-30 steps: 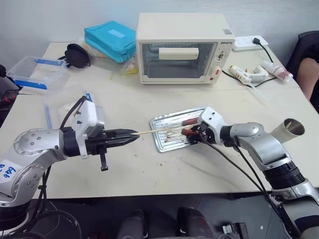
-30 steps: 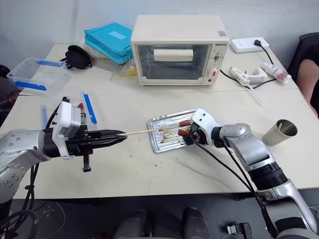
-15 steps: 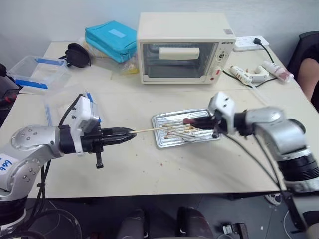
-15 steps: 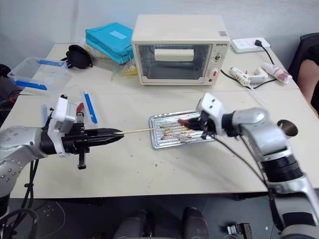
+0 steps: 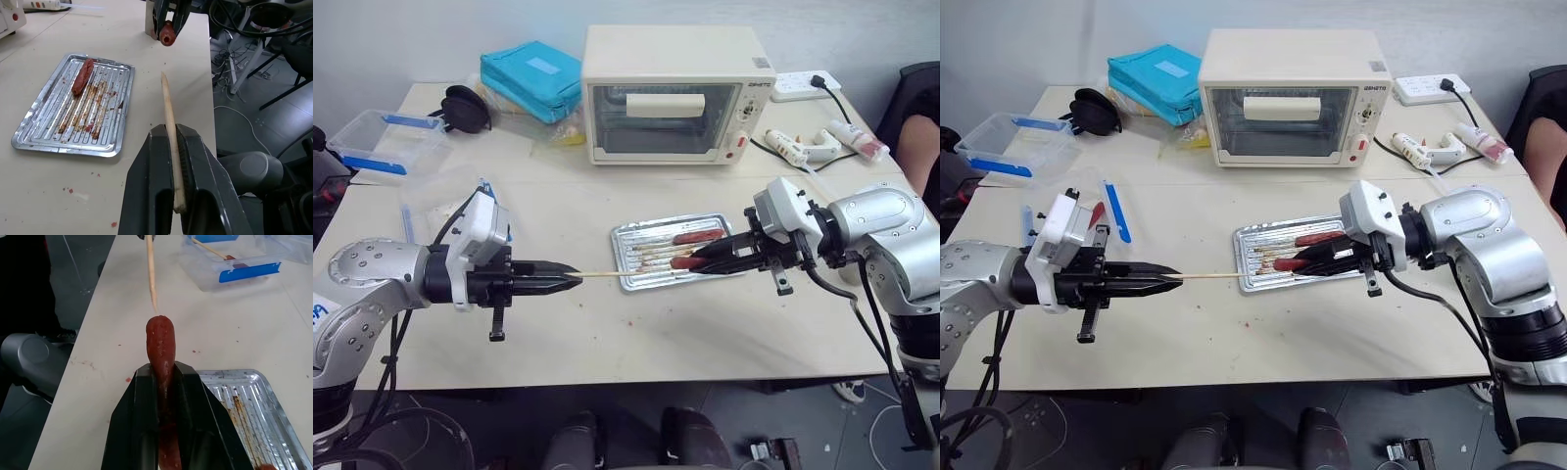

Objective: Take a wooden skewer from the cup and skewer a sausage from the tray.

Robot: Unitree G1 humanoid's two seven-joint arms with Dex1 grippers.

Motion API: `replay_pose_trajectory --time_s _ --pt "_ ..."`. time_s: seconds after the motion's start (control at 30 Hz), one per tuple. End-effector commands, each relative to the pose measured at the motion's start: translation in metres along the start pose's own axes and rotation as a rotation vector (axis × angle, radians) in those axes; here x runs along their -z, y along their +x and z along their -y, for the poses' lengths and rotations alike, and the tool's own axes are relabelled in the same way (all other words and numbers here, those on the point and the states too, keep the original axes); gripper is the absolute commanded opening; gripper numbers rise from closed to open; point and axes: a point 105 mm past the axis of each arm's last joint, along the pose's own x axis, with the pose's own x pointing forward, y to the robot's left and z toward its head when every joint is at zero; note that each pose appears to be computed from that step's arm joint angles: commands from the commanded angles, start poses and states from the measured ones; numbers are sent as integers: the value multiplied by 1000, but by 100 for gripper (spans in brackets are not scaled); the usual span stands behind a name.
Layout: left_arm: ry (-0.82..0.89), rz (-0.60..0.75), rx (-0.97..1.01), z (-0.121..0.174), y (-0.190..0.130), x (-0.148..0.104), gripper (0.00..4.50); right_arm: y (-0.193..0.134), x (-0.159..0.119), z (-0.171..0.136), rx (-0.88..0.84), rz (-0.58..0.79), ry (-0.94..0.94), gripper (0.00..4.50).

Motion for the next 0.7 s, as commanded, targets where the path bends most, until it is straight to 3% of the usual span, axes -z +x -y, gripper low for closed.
replay_pose_trajectory --time_s 0.03,0.33,0.7 --pt "55 10 19 3 3 -8 0 4 -7 -9 -23 10 -48 21" --pt "72 21 31 3 10 -12 0 19 -3 -19 -46 16 -49 21" --pt "73 15 29 4 9 -12 0 22 7 -3 19 3 -22 21"
